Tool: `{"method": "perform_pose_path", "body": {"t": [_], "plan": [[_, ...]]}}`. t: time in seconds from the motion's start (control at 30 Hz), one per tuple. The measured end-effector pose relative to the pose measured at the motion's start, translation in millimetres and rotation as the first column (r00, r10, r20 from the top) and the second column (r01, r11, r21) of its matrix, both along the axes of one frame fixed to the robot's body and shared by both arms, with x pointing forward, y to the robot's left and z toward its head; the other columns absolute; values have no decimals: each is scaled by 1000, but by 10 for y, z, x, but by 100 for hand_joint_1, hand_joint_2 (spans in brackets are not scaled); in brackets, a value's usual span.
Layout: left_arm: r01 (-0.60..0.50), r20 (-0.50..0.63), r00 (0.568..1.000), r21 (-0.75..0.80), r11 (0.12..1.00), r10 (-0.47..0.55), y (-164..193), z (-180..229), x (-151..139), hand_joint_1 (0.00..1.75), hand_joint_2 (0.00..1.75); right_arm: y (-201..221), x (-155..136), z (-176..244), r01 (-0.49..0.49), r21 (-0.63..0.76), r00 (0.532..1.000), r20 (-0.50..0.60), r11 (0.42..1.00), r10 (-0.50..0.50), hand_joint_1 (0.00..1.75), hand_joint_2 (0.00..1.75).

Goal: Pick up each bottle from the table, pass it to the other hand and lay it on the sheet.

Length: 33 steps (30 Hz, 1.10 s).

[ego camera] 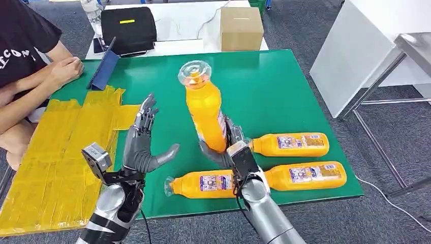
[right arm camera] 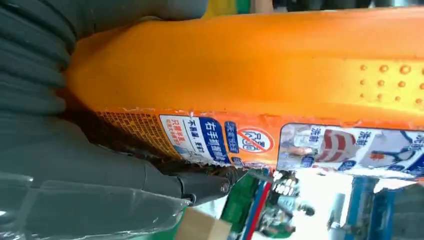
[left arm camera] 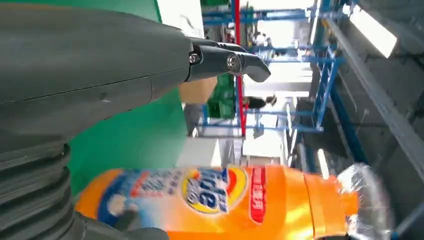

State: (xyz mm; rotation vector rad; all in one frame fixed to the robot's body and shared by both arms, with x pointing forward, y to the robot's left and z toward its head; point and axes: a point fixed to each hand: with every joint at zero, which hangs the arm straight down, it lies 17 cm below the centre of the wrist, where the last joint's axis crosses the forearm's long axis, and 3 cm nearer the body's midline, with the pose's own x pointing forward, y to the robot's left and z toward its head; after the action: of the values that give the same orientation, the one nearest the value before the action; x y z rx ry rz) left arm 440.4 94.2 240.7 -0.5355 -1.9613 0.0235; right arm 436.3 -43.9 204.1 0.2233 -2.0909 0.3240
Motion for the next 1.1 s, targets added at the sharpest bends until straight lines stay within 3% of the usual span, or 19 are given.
{"method": "perform_pose_path", "body": {"t": [0.2, 0.4, 0.73, 1.1], "plan": [[88, -53, 995, -34, 996, -90, -157, -13, 36, 0, 175, 277, -196, 11, -36, -65, 997, 63, 997, 41, 175, 175], [106, -68, 992, -40, 994, -108, -186, -47, 52, 0, 175, 362, -254, -2, -41, -91, 996, 81, 995, 49, 175, 175], [163, -95, 981, -75, 984, -170, -298, -102, 7, 0, 175, 470, -298, -4, 25, -190, 986, 165, 981, 6, 175, 175], [186, -111, 974, -107, 977, -197, -342, -131, -34, 0, 175, 645, -373, -180, 1, -246, 989, 146, 969, 36, 175, 175]]}}
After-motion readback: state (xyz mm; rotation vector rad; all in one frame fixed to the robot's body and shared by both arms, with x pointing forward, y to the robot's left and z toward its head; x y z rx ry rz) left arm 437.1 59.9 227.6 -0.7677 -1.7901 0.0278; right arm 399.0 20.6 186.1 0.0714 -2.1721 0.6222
